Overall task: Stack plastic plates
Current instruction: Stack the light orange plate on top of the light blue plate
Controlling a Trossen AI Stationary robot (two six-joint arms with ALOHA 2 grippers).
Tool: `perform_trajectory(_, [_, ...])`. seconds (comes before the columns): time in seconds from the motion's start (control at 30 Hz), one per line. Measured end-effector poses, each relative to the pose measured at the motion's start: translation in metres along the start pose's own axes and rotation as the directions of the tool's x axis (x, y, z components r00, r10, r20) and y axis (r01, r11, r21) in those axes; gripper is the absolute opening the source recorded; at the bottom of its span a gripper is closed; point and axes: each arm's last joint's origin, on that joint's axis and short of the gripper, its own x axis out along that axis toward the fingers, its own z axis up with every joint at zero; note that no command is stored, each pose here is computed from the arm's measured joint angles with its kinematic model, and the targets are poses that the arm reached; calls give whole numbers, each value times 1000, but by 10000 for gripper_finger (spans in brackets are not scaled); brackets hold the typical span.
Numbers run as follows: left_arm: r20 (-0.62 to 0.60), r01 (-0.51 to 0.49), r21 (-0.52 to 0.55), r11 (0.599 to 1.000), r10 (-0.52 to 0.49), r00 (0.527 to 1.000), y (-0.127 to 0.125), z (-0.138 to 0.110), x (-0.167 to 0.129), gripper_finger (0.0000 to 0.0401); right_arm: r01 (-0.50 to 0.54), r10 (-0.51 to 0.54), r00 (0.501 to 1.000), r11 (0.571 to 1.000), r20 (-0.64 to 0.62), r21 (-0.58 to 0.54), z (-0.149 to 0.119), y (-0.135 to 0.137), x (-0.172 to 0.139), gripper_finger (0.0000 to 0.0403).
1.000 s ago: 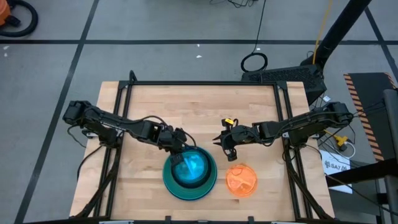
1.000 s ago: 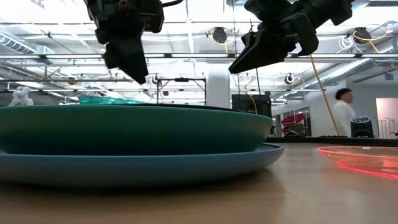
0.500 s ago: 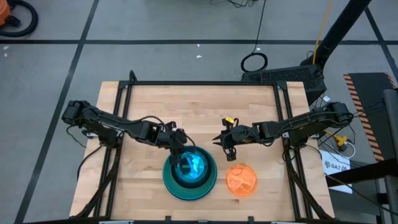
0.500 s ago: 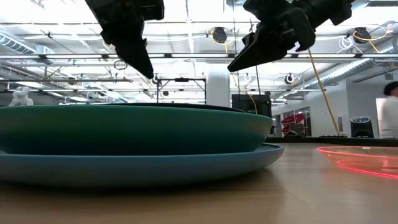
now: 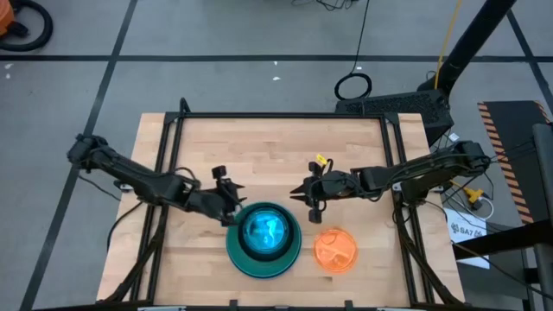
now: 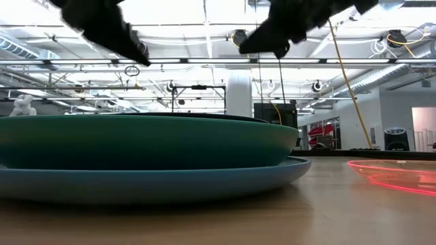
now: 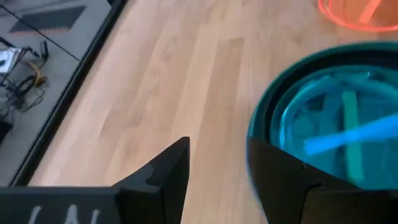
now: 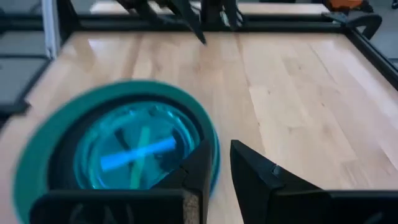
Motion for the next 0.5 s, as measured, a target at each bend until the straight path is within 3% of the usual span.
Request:
perform_trajectory(0.13, [88, 4, 59, 998, -10, 996, 10, -22, -8, 170, -17, 15, 1000, 997, 21, 75, 16, 5, -4, 54])
perform_trajectory(0.3, [152, -95, 96, 991, 80, 985, 30, -36, -23, 170, -55, 56, 998, 980, 1, 193, 33, 21, -11, 54])
perform_trajectory(0.5, [325, -86, 19, 996, 76, 943, 45, -49, -47, 170, -94, 120, 991, 934, -55, 344, 44, 48, -13, 54])
